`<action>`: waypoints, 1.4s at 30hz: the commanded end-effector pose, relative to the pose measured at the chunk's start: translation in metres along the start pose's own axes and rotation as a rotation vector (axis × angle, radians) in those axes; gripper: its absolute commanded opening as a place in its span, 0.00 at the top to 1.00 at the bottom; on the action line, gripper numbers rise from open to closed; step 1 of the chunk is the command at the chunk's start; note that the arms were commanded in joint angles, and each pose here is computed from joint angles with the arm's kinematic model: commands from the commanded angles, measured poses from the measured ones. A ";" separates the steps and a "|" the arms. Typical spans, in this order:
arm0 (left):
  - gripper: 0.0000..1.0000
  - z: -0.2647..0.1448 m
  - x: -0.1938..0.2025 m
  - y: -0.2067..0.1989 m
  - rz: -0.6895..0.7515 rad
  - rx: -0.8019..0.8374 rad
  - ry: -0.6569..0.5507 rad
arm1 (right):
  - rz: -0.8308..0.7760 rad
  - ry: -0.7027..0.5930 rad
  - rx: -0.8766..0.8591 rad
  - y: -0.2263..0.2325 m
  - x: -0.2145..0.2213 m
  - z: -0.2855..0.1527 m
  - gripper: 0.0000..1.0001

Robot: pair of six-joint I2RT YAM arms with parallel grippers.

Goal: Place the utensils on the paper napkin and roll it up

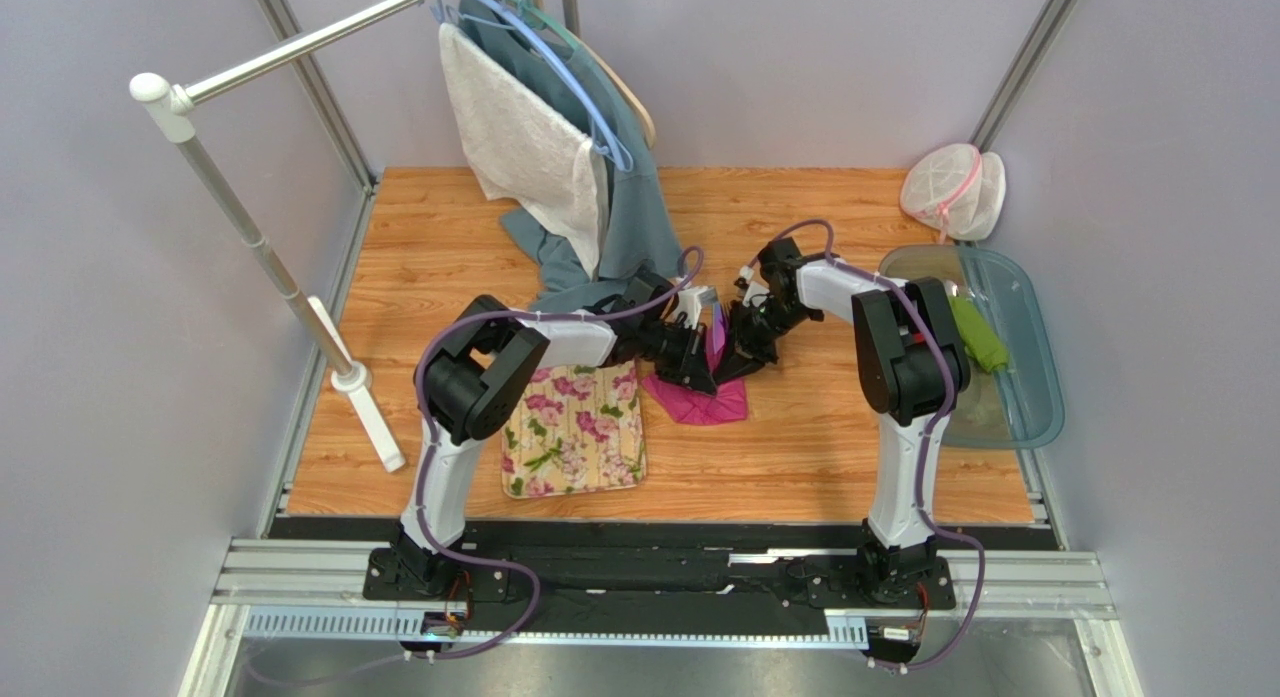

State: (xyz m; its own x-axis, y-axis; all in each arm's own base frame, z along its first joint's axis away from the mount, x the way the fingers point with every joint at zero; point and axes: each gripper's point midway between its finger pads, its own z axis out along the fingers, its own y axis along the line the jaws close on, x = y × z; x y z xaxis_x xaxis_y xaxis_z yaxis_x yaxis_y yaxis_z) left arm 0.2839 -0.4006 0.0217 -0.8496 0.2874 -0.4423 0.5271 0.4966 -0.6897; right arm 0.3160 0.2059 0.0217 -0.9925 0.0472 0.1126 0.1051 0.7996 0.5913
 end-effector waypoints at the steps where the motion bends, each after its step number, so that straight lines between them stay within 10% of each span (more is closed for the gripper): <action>1: 0.95 0.005 0.017 0.023 -0.019 -0.099 0.060 | -0.018 -0.057 0.025 -0.004 -0.014 -0.009 0.87; 42: 0.80 -0.019 0.006 -0.052 0.213 0.039 0.019 | 0.033 0.004 0.185 -0.050 -0.007 0.019 0.96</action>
State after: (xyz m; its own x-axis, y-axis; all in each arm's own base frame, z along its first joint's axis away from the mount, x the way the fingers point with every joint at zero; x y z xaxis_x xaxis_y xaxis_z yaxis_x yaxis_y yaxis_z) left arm 0.2554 -0.3991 0.0619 -0.7511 0.3856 -0.5358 0.6600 0.4240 -0.6202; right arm 0.3269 0.2055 0.0160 -0.9916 0.0677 0.1102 0.1186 0.8158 0.5661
